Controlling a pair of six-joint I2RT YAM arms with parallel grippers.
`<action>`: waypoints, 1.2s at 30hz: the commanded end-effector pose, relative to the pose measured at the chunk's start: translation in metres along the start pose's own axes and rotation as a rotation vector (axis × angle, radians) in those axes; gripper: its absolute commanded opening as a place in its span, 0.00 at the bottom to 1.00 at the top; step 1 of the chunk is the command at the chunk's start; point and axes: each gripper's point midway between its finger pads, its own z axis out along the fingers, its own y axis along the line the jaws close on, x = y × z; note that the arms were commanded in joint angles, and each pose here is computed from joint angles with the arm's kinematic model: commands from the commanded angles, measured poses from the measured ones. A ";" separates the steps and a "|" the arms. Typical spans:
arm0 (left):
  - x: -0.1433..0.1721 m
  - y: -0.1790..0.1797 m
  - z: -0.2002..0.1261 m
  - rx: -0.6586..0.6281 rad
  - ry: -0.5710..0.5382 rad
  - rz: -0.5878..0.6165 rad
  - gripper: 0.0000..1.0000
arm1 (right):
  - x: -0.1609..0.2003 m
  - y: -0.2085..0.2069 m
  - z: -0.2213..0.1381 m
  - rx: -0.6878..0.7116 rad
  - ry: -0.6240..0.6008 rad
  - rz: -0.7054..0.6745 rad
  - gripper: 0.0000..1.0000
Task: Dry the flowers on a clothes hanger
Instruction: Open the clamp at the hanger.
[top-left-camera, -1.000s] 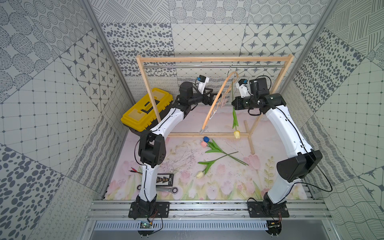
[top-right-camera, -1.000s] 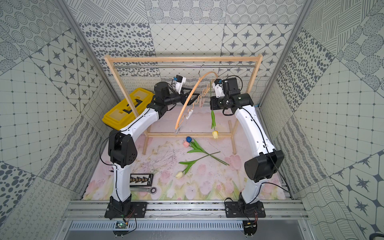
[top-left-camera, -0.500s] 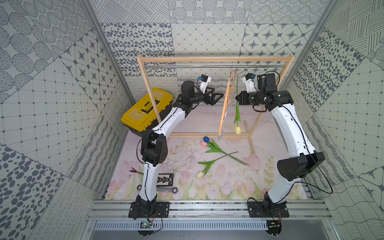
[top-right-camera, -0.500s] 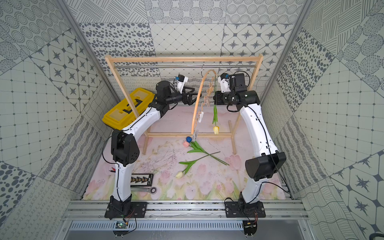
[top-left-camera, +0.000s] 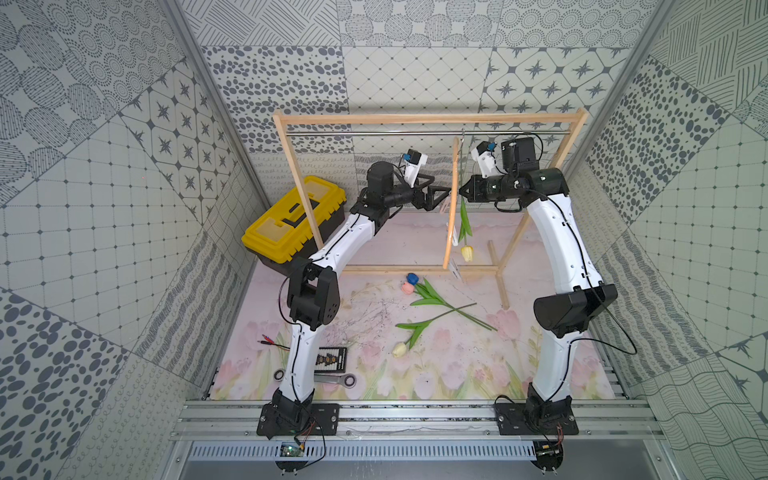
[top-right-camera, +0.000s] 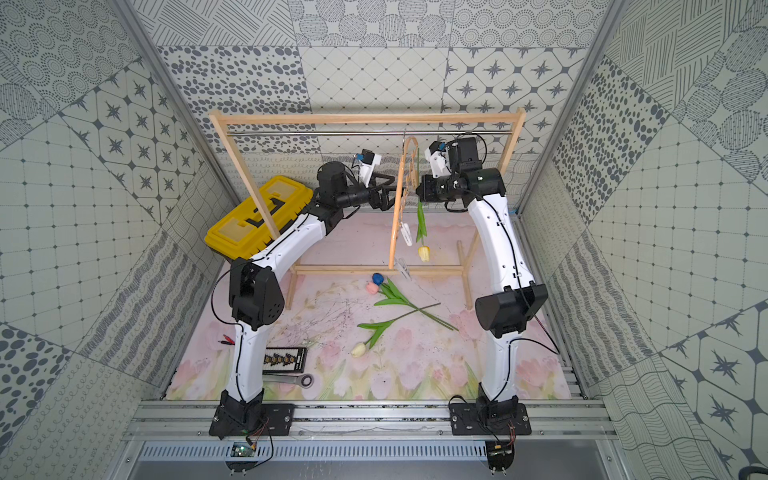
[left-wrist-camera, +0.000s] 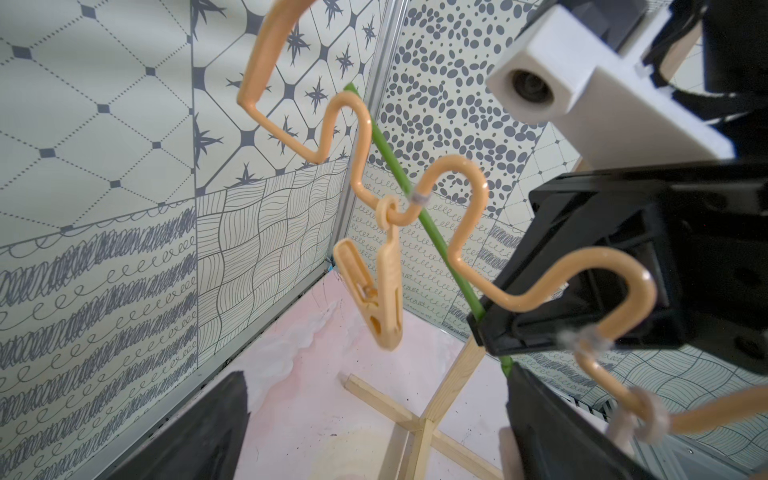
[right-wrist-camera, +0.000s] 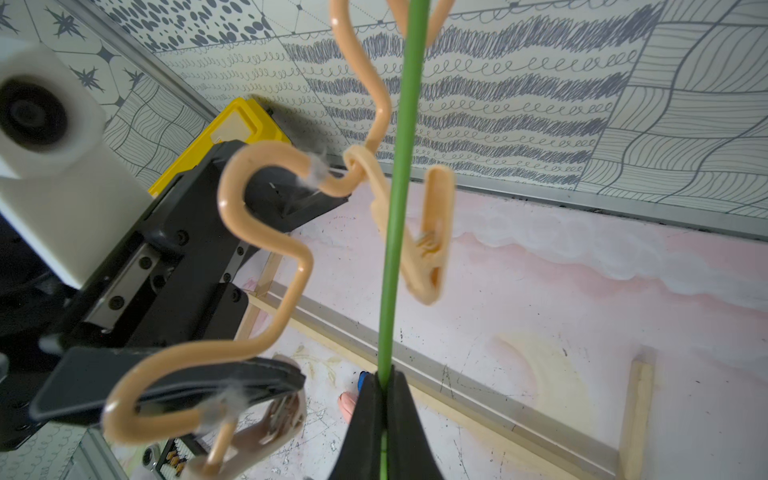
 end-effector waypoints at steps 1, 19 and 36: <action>-0.009 0.000 0.000 -0.015 -0.027 0.069 1.00 | -0.002 0.023 0.000 -0.067 -0.004 -0.050 0.00; -0.026 -0.004 -0.002 -0.002 -0.068 0.062 0.97 | 0.008 0.051 0.001 -0.138 0.022 -0.103 0.00; -0.036 0.003 -0.005 -0.013 -0.108 0.029 0.51 | 0.012 0.064 -0.003 -0.157 0.027 -0.126 0.00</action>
